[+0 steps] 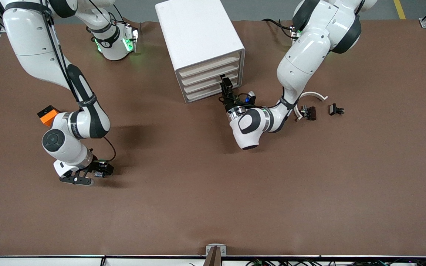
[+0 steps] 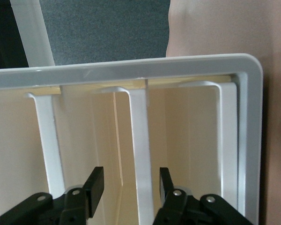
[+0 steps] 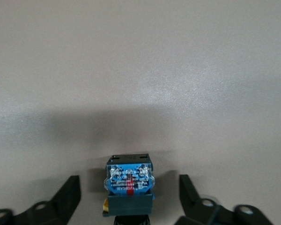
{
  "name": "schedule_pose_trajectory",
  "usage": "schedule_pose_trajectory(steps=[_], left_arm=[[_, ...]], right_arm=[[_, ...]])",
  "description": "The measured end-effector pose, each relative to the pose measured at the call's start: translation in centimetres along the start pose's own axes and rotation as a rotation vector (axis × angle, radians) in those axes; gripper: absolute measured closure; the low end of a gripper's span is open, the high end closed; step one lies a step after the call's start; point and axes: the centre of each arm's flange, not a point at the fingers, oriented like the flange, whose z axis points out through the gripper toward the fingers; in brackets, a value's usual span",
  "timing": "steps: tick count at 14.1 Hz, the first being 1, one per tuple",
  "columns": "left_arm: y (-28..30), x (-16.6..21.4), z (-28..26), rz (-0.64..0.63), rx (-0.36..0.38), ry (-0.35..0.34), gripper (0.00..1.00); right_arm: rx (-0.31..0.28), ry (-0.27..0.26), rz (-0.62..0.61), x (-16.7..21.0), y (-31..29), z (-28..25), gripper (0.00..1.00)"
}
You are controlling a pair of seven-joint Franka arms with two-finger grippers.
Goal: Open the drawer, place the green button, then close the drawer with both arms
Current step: 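Pull the drawer open with the left gripper while the right gripper carries the button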
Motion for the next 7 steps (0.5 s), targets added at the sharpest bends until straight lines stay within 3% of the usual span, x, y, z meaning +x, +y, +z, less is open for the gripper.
schedule_pose_trajectory(steps=[4, 7], left_arm=[[0.6, 0.0, 0.7, -0.016, 0.006, 0.008, 0.47], [0.6, -0.4, 1.6, -0.016, 0.008, 0.023, 0.55]], right_arm=[[0.0, -0.003, 0.0, 0.0, 0.0, 0.0, 0.58], [-0.001, -0.003, 0.003, 0.0, 0.0, 0.0, 0.59]])
